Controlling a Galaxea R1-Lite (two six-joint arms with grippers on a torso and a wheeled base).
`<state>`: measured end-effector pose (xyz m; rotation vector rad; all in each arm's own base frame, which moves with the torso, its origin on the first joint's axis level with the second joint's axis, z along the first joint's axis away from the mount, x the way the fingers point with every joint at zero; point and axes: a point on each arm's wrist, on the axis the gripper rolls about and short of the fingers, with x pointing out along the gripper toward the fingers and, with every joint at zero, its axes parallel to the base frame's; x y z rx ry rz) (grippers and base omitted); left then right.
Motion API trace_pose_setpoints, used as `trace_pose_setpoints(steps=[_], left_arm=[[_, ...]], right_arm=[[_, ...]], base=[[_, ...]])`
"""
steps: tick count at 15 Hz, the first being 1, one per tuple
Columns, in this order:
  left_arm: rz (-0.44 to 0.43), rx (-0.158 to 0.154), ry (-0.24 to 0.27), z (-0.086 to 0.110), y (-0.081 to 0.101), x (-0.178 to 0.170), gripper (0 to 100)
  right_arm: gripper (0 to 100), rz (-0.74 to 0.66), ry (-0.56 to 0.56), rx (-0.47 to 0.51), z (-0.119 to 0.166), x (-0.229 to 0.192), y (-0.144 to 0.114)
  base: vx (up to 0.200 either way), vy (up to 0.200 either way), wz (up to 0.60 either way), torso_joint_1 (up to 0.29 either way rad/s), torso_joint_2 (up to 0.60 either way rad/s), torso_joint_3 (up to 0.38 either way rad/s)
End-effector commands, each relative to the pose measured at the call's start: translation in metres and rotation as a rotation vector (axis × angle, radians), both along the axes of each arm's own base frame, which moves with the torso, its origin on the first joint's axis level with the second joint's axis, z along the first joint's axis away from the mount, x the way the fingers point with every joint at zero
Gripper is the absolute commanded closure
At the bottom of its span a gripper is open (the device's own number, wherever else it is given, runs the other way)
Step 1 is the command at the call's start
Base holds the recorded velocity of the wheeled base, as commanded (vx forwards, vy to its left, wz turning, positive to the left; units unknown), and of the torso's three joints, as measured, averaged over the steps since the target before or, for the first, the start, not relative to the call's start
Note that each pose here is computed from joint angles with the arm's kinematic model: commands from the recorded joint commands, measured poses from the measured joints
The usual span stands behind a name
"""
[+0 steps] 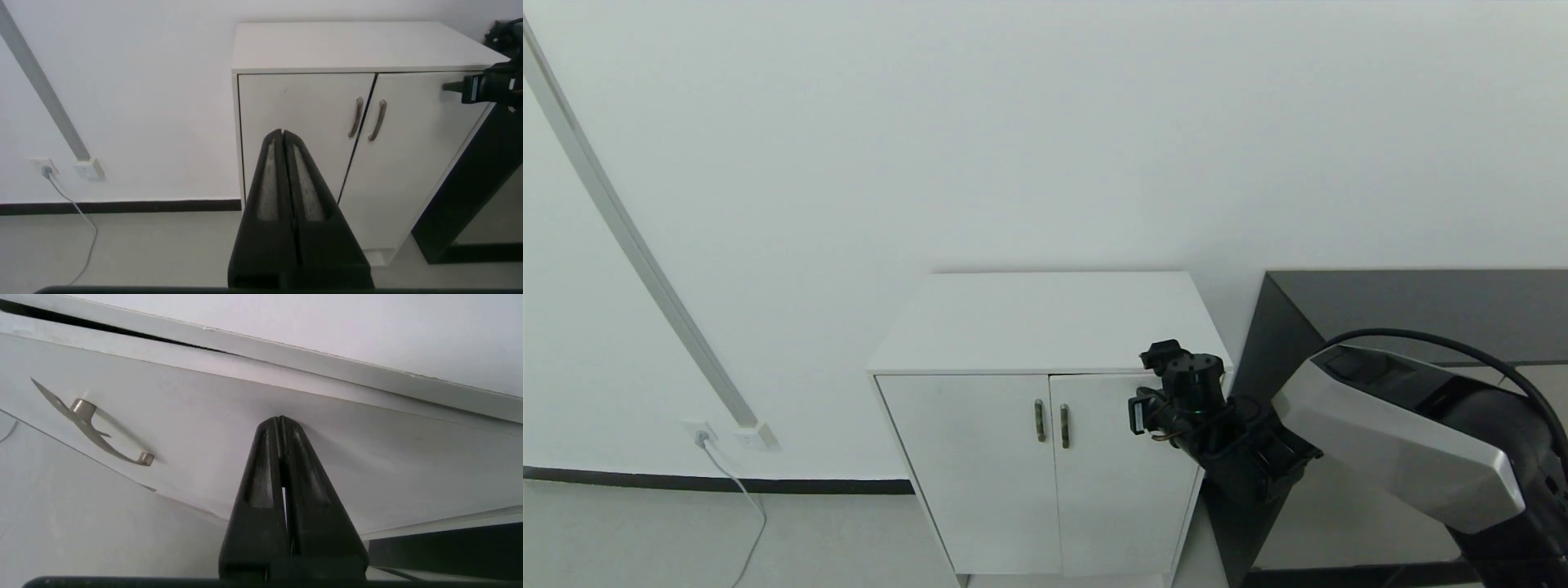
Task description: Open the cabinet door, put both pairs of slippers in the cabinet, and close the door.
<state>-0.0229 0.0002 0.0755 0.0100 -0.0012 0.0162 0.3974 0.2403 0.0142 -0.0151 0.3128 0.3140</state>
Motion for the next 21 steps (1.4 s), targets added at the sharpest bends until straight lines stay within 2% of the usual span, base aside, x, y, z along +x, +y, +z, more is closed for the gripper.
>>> trace_pose_setpoints(steps=[1, 21], left_arm=[[0.001, 0.001, 0.001, 0.000, 0.000, 0.000, 100], [0.001, 0.001, 0.001, 0.000, 0.000, 0.000, 100]], right_arm=[[100, 0.001, 0.002, -0.001, -0.002, 0.000, 0.001], [100, -0.011, 0.005, -0.005, -0.003, 0.007, 0.000]], base=[[0.000, 0.000, 0.00, 0.000, 0.00, 0.000], [0.000, 0.000, 0.00, 0.000, 0.00, 0.000]])
